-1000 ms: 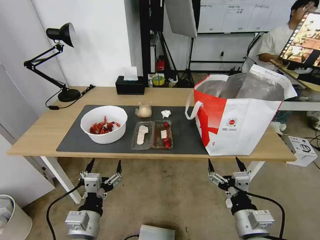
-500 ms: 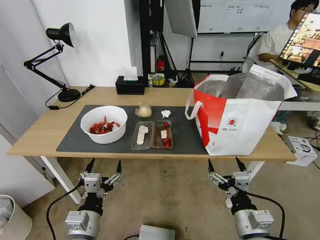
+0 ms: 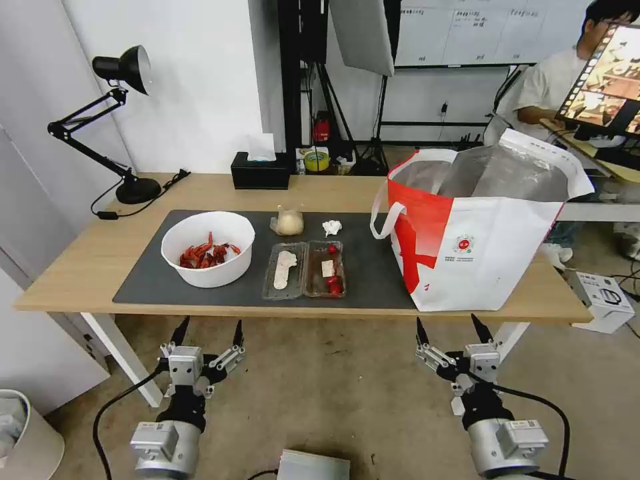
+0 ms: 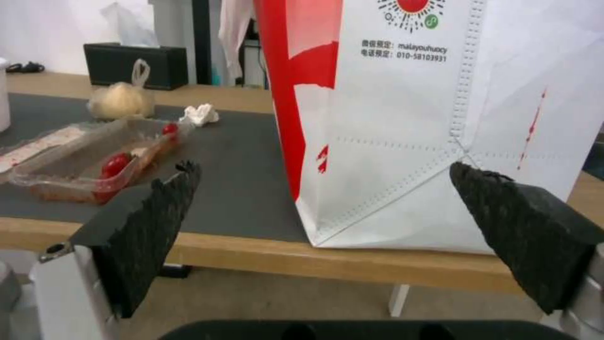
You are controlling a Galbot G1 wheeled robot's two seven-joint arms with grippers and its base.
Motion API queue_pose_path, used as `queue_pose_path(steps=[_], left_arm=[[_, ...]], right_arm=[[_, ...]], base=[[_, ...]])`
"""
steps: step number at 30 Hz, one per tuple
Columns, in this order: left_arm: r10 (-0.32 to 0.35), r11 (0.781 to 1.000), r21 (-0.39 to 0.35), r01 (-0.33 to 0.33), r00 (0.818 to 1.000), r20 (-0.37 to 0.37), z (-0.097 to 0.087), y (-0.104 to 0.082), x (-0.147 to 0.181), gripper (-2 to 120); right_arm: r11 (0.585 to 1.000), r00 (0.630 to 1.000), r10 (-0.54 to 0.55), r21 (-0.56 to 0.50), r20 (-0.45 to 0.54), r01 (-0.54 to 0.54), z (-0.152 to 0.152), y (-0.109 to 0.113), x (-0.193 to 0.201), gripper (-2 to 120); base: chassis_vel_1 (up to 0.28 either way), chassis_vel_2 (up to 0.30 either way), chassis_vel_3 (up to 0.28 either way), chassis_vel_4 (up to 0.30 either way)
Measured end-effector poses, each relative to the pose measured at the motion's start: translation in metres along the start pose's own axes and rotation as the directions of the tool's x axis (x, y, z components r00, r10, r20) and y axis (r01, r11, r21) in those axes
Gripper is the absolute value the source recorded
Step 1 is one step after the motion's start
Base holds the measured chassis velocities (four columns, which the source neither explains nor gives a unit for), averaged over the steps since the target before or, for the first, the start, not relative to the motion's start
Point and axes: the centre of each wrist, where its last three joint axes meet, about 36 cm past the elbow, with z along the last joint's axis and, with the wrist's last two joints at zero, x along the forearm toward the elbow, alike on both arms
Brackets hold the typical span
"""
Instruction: Pick up the trash from the table and place it into the takeout bag.
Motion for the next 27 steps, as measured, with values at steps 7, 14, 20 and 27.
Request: queue_pose_path(steps=[7, 14, 20, 27], left_arm=[[-0.024, 0.997, 0.076, 0.020, 0.999, 0.048, 0.008, 0.000, -0.027, 100], [-0.065, 0.986, 0.157, 0.049, 0.993, 0.100, 0.021, 0.006, -0.060, 100], [-0.058, 0.984, 0.172, 0.042, 0.994, 0.089, 0.025, 0.001, -0.058, 100], [-0.051, 0.984, 0.176, 0.036, 0.996, 0.080, 0.026, -0.003, -0.055, 100]], right_arm=[[0.999, 0.999, -0.031, 0.021, 0.013, 0.031, -0.003, -0.029, 0.000, 100], [0.995, 0.993, -0.096, 0.046, 0.067, 0.093, -0.017, -0.073, -0.007, 100], [0.994, 0.990, -0.107, 0.041, 0.096, 0.104, -0.011, -0.074, -0.009, 100], [0.994, 0.991, -0.096, 0.061, 0.091, 0.090, -0.010, -0.072, -0.007, 100]], base=[[0.000, 0.000, 0.000, 0.000], [0.000, 0.000, 0.000, 0.000], [0.000, 0.000, 0.000, 0.000], [0.000, 0.000, 0.000, 0.000]])
